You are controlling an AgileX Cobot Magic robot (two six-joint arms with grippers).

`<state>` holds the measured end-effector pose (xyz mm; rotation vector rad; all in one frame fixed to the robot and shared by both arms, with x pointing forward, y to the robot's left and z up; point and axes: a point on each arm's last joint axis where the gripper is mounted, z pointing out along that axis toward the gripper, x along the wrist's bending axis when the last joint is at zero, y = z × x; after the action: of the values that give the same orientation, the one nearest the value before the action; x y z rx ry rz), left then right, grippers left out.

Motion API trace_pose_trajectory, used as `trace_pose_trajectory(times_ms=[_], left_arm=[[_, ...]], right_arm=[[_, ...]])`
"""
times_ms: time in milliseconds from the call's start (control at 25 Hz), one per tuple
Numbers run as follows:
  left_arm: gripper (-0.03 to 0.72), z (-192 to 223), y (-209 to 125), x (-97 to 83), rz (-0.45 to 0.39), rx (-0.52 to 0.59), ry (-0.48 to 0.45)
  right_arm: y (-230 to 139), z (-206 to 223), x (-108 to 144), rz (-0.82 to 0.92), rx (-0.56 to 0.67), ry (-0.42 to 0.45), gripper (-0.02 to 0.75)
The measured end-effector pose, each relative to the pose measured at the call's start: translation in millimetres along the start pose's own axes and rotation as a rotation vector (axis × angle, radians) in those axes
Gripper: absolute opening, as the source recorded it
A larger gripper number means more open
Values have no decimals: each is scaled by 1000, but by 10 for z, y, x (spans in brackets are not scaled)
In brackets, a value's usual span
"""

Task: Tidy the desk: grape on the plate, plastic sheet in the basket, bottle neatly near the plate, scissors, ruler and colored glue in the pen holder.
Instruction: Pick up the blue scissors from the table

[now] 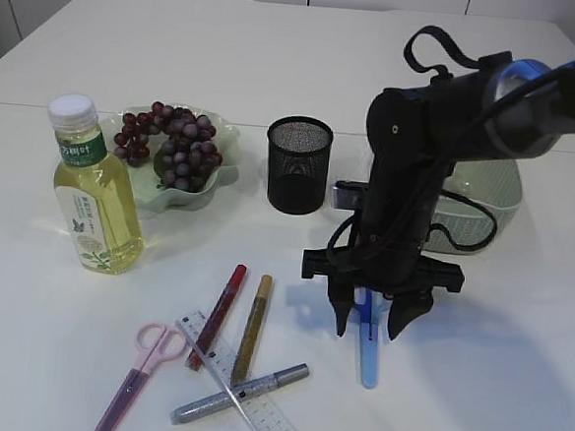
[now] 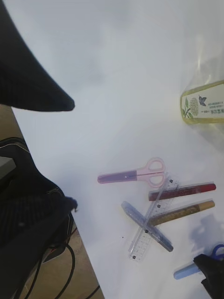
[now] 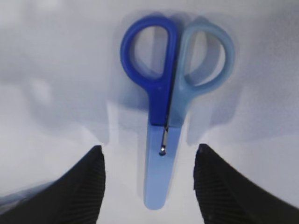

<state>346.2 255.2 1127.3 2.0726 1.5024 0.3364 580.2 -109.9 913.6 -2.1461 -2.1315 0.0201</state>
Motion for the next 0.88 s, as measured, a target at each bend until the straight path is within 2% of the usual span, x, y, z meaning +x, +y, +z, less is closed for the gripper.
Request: trace_pose_trajectory(times_ms=[600,880], left_arm=[[415,-1,0,22,10,0,24],[415,-1,0,22,10,0,24]], right_arm=[[-6,87,-28,15,64,-50,471],[7,103,-24,25,55,-46,471]])
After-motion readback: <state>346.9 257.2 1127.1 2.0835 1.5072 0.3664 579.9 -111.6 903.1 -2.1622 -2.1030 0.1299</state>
